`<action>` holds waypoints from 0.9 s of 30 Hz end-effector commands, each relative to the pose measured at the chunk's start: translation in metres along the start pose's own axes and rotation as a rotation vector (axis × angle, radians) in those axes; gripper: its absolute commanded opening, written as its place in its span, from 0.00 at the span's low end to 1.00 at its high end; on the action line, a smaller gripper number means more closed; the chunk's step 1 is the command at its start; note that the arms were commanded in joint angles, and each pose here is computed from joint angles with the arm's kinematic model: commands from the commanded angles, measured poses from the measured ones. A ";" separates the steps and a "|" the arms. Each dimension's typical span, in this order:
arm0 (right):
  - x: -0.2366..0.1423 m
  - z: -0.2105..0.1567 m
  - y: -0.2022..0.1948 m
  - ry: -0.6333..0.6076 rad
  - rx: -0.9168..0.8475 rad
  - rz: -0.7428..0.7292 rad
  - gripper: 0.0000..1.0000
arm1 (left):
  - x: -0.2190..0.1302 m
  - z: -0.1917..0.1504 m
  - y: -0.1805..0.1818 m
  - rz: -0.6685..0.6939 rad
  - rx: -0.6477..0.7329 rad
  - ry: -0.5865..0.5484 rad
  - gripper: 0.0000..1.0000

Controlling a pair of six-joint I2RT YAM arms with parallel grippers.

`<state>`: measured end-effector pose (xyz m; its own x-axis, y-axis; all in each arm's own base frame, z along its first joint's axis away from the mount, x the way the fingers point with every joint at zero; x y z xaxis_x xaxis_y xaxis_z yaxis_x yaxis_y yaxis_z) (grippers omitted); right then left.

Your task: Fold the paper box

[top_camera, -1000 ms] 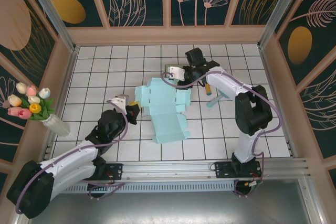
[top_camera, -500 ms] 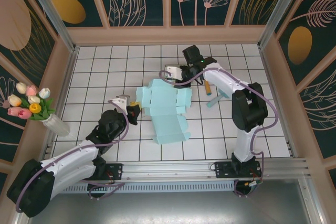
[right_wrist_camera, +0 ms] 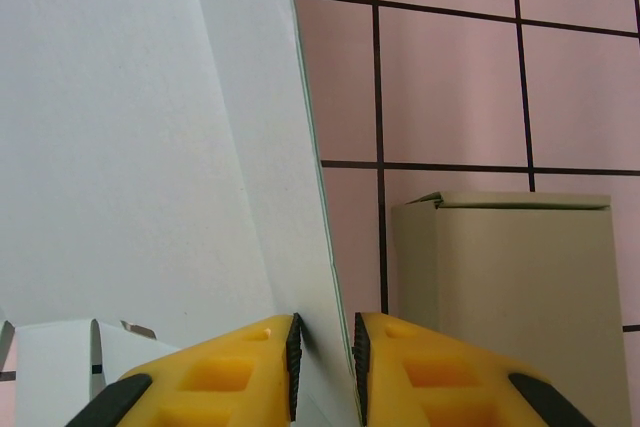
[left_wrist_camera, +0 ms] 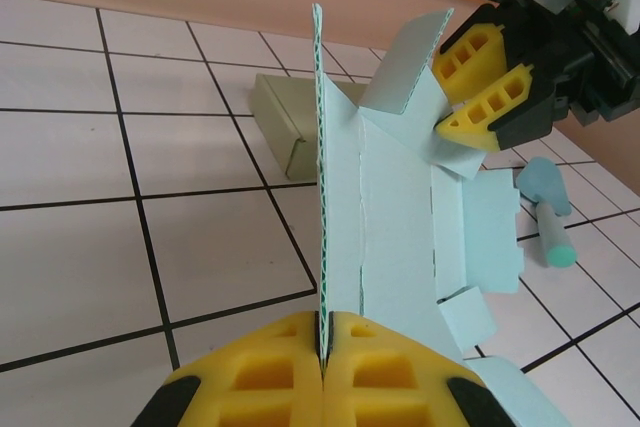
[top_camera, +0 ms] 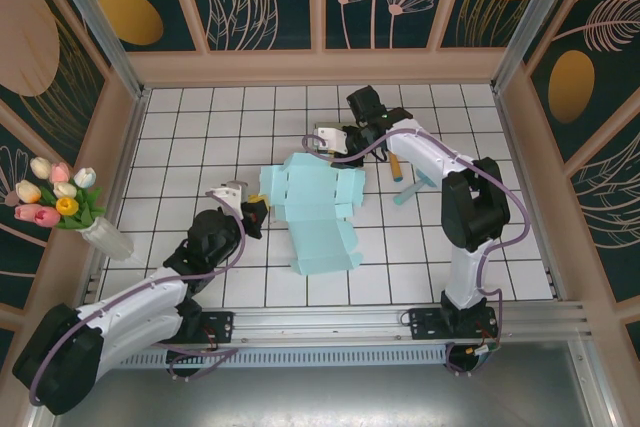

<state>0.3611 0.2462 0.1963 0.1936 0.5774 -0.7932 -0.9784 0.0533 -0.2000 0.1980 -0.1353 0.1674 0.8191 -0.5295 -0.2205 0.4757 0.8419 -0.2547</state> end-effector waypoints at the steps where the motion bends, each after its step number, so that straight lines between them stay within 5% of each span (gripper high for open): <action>1: 0.003 0.000 0.011 -0.010 -0.003 0.069 0.25 | -0.003 0.007 -0.002 -0.005 0.009 -0.050 0.00; 24: 0.007 -0.014 0.011 0.020 0.033 0.089 0.28 | -0.003 0.008 -0.001 0.003 0.007 -0.051 0.00; 27: 0.007 -0.016 0.011 0.022 0.037 0.093 0.16 | -0.003 0.007 -0.001 0.008 0.005 -0.050 0.00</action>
<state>0.3602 0.2431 0.1909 0.1727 0.5679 -0.8048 -0.9832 0.0499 -0.1758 0.1973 -0.1350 0.1688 0.8199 -0.5310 -0.2138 0.4778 0.8405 -0.2554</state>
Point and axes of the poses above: each hand's point on the last joint's axis, 136 mm out from that joint toward the fingers, its own x axis out along the fingers, its own y axis along the line the jaws close on, z = x × y, the point moved 8 cm from there along -x, back along the fingers, and after that the axes turned 7 degrees about x, right-handed, at the moved point
